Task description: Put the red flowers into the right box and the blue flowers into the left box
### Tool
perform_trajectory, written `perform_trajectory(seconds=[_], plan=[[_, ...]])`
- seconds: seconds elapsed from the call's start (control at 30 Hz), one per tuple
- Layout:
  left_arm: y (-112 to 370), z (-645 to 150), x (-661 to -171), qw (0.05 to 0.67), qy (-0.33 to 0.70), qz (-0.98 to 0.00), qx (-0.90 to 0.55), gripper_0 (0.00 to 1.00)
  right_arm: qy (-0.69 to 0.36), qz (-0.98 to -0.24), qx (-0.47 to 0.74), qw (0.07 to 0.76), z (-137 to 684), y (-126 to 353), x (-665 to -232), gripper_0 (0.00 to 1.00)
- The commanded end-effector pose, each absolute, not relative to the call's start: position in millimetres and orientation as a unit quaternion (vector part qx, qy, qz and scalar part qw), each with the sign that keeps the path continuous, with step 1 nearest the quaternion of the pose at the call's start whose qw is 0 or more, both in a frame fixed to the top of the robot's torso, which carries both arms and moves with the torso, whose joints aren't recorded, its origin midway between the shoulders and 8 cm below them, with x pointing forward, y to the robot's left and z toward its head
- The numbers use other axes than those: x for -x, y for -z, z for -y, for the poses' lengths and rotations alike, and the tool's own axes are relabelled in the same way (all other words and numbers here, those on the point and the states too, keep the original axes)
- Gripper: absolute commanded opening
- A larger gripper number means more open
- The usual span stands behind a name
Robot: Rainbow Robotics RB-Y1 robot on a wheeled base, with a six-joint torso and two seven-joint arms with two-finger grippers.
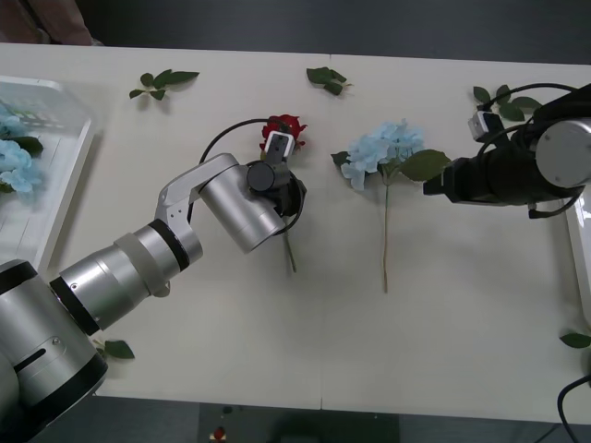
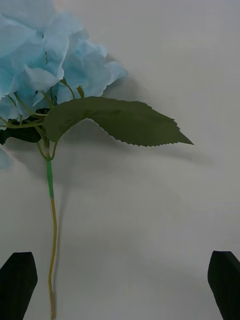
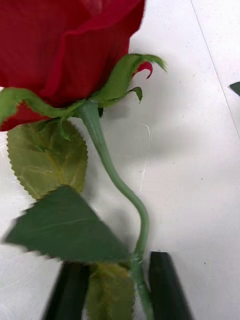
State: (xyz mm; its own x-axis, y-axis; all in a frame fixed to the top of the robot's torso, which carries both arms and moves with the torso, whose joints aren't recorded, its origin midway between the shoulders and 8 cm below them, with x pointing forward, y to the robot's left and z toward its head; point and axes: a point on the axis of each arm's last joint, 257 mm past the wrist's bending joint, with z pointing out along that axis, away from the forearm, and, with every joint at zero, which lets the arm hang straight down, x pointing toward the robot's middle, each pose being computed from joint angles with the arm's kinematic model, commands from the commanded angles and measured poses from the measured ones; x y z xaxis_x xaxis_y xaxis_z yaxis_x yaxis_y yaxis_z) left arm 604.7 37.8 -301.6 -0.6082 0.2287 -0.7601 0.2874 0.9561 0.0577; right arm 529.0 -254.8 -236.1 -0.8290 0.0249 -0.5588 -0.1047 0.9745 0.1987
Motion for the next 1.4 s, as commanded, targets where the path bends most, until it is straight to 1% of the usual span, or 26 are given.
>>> perform_trajectory(seconds=[0.03,0.07,0.1,0.13,0.37,0.47,0.53,0.7,0.83,1.0,1.1,1.27,1.33,1.4], plan=[[278,-26,-613,0.434,0.051,-0.89,-0.134,0.07,-0.113,-0.94,0.02,0.32,234,219,-543,1.0],[279,-27,-613,0.433,0.051,-0.89,-0.133,0.05,-0.113,-0.94,0.02,0.32,232,220,-543,1.0],[279,-28,-613,0.432,0.049,-0.891,-0.131,0.01,-0.11,-0.941,0.022,0.32,229,224,-543,1.0],[280,-28,-613,0.431,0.049,-0.891,-0.131,0.0,-0.108,-0.941,0.022,0.319,227,227,-543,1.0],[280,-28,-613,0.431,0.051,-0.892,-0.126,0.0,-0.102,-0.938,0.031,0.33,209,249,-551,1.0],[279,-28,-613,0.431,0.054,-0.893,-0.121,0.0,-0.103,-0.935,0.032,0.337,206,252,-555,1.0],[270,-27,-616,0.439,0.059,-0.889,-0.119,0.0,-0.102,-0.935,0.032,0.339,206,251,-556,1.0],[226,-11,-620,0.467,0.11,-0.873,-0.083,0.0,-0.1,-0.933,0.039,0.344,206,246,-559,1.0],[183,4,-622,0.491,0.158,-0.855,-0.053,0.0,-0.095,-0.926,0.06,0.36,212,231,-564,1.0],[140,15,-622,0.515,0.2,-0.833,-0.027,0.0,-0.086,-0.923,0.089,0.364,223,214,-562,1.0],[102,25,-619,0.534,0.238,-0.811,-0.006,0.0,-0.081,-0.922,0.11,0.363,231,200,-557,1.0],[46,42,-612,0.558,0.289,-0.778,0.015,0.0,-0.11,-0.915,0.137,0.363,234,179,-547,1.0],[19,53,-608,0.566,0.317,-0.761,0.028,0.0,-0.138,-0.91,0.147,0.362,234,169,-541,1.0],[2,60,-604,0.568,0.336,-0.75,0.038,0.0,-0.153,-0.907,0.158,0.359,235,162,-535,1.0]])
